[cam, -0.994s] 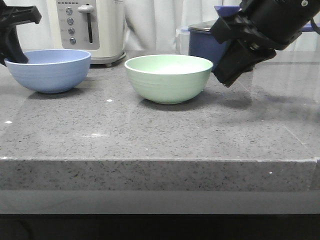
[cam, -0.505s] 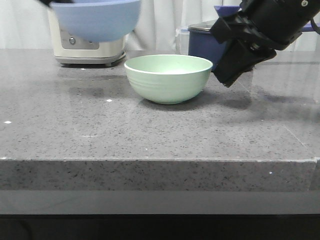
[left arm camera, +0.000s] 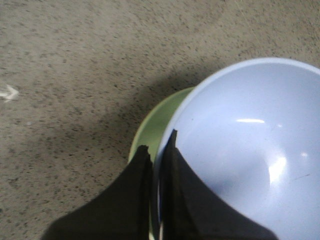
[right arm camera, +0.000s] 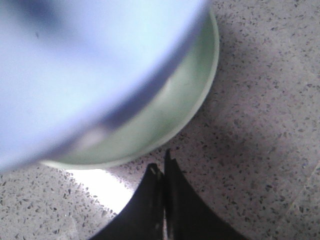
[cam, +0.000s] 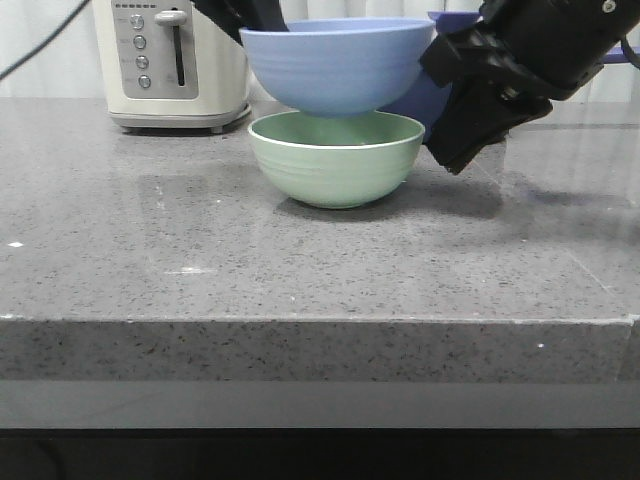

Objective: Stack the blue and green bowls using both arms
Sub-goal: 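Lower the blue bowl into the green bowl and open the left gripper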

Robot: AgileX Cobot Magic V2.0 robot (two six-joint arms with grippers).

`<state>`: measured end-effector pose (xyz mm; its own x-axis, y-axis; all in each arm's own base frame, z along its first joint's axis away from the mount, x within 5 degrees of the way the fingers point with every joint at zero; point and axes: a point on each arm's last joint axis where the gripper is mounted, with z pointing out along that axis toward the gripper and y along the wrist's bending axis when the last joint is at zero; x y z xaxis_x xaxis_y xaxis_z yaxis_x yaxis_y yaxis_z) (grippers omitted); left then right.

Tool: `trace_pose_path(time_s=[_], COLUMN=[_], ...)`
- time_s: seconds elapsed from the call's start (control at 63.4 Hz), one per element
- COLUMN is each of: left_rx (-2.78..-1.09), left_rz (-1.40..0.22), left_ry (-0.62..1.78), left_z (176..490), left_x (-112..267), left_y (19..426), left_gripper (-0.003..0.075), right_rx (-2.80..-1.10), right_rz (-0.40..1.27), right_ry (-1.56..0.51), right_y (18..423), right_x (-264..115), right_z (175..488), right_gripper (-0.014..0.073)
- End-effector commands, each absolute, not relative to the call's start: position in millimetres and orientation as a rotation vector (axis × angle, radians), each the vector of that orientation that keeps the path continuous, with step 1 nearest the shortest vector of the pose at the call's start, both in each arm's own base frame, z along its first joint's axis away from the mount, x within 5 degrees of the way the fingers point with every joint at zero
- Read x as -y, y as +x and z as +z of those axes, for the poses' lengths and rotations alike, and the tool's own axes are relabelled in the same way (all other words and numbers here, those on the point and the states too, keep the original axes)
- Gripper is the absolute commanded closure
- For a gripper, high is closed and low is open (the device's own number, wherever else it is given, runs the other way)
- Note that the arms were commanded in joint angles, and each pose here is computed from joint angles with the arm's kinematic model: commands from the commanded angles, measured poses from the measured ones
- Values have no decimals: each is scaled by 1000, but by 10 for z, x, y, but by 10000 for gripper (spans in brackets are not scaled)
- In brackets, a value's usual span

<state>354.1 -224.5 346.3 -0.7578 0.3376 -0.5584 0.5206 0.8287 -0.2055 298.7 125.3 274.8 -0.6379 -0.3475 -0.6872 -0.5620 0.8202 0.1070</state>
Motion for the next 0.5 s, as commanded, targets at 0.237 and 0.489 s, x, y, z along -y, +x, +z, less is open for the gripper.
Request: trace_pose_path(time_s=[0.237,0.489], left_rx=[-2346,-2342], left_rz=[-498,-471], left_ry=[623,629], left_z=[3722,3713], left_x=[2312,2301], left_y=[3514,3527], left_gripper=[740,740], right_rx=[-2230,-2230], right_rz=[412,412], right_ry=[-624,-624], right_y=[2985,2985], right_x=[-1247,-1247], right_z=[2959,2959], right_gripper=[658,658])
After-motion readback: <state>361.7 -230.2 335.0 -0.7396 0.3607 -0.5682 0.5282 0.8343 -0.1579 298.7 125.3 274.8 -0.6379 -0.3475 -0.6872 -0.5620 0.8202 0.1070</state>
